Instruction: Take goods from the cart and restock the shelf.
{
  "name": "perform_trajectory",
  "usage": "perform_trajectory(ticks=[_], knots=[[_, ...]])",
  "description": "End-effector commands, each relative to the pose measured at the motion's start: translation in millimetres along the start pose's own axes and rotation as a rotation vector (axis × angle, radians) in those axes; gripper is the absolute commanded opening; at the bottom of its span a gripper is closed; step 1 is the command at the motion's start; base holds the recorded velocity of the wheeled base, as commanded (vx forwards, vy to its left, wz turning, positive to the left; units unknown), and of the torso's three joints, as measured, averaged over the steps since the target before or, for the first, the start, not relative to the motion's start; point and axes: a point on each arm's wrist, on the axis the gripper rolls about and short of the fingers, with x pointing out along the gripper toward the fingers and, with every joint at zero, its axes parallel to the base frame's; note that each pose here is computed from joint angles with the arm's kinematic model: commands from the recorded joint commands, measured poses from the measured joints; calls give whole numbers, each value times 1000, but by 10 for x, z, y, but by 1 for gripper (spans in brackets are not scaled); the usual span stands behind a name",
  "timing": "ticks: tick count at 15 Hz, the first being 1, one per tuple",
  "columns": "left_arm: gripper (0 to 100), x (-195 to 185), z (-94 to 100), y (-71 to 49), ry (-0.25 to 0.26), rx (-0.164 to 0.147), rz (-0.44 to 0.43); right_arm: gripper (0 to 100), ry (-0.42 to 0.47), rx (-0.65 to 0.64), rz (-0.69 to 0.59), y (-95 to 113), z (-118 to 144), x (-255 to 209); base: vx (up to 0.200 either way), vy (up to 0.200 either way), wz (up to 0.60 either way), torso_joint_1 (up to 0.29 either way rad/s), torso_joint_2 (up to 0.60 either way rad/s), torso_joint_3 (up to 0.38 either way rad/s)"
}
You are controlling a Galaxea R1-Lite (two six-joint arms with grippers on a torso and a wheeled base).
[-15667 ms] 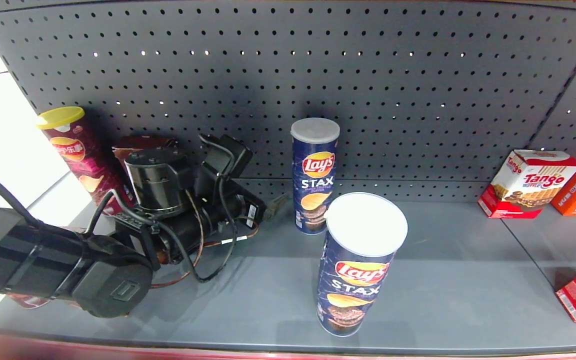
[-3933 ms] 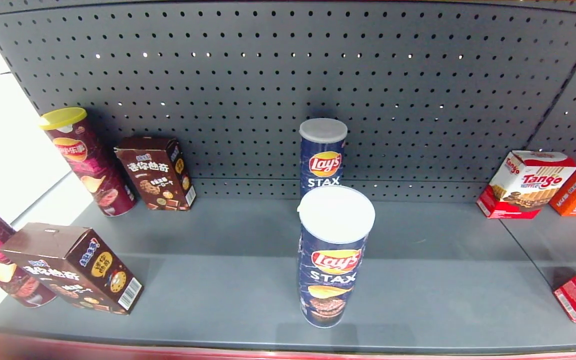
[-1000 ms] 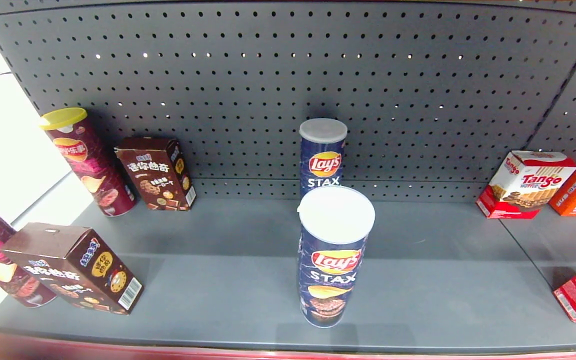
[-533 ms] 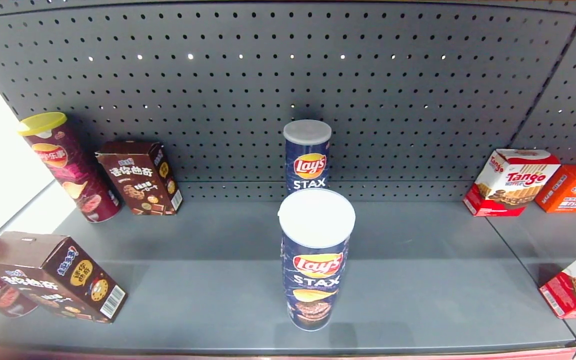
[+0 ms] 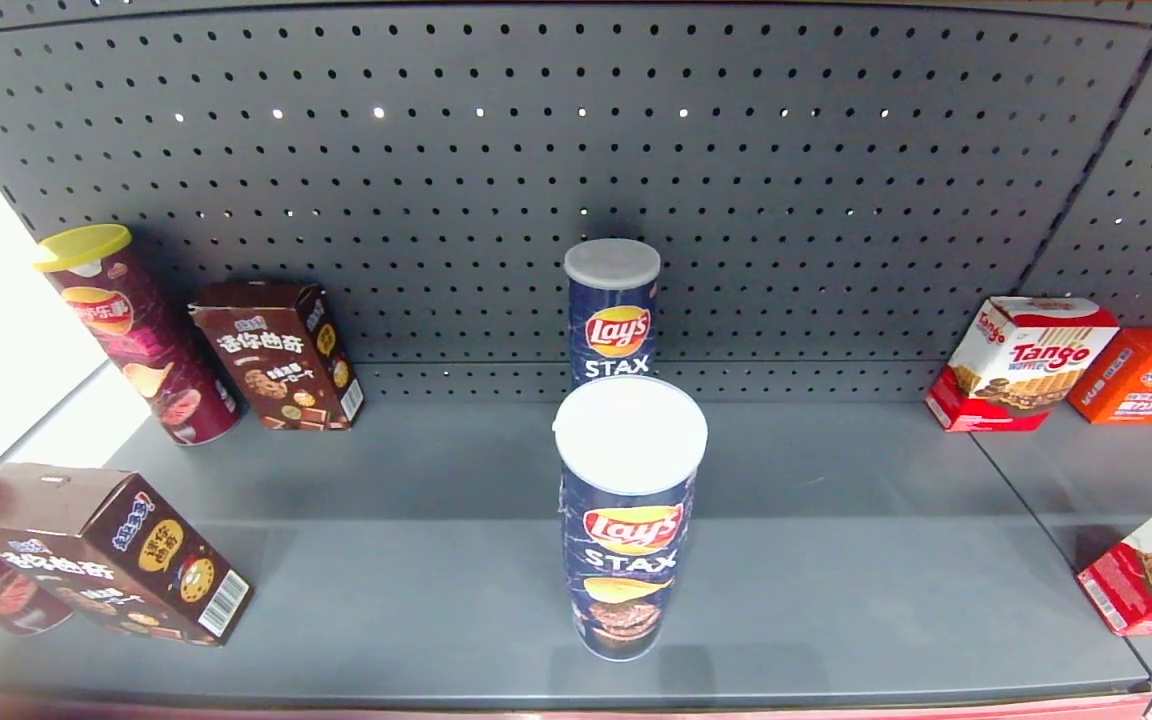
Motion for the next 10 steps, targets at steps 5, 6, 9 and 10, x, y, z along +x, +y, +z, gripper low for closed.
perform_trajectory(ticks=[5,6,9,10], knots=[[100,1,0,0,1,1,0,100,2,1,0,0,0,1,0,0,0,0,0,0],[100,1,0,0,1,-1,2,100,2,1,0,0,0,1,-200,0,0,-2,2,2],[100,1,0,0,1,-1,0,100,2,1,0,0,0,1,-67,0,0,1,1,2],[100,1,0,0,1,-1,0,100,2,1,0,0,0,1,0,0,0,0,0,0]])
